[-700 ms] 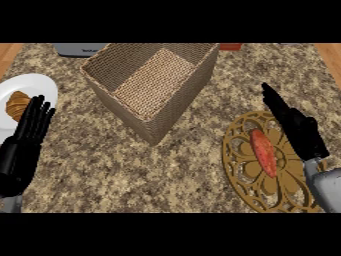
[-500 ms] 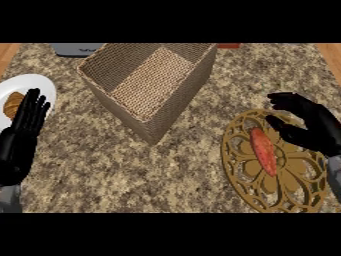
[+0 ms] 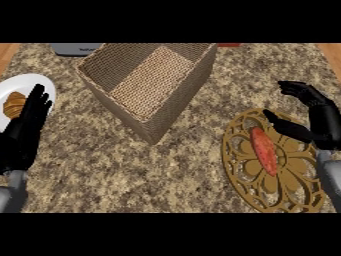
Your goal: Pick the sweet potato from the placemat and place it in the basket
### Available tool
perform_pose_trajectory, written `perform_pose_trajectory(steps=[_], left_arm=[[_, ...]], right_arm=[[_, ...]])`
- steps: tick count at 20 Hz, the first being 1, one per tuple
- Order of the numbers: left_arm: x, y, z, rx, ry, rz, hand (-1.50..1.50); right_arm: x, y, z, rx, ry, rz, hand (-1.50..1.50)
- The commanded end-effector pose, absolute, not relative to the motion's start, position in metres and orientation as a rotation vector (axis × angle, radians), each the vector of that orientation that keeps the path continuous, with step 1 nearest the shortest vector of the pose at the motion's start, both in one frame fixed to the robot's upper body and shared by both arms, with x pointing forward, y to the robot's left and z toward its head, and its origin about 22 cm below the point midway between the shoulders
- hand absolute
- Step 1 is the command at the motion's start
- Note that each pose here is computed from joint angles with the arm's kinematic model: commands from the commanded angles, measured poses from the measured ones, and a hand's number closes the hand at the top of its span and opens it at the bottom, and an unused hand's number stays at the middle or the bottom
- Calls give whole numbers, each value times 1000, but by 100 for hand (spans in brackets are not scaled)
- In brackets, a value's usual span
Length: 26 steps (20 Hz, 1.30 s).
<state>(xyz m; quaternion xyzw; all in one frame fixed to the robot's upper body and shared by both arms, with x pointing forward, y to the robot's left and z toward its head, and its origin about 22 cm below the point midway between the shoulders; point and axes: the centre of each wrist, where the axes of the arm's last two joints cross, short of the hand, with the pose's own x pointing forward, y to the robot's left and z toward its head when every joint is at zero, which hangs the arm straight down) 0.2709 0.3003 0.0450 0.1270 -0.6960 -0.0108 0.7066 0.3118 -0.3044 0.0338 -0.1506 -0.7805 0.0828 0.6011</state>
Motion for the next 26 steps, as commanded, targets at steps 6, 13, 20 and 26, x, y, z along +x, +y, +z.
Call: perform_pose_trajectory(steps=[6,13,20,26], left_arm=[[281,294,47,296,-1505,-10,0],[283,298,48,303,-1517,-17,0],[284,287,38,297,-1518,-21,0],[298,302,56,305,-1495,-14,0]], right_arm=[[322,-335,108,-859,-1551,240,-150],[304,-359,136,-709,-1048,787,-150],[297,-343,192,-552,-973,856,-150],[261,-334,178,-524,-1026,753,-150]])
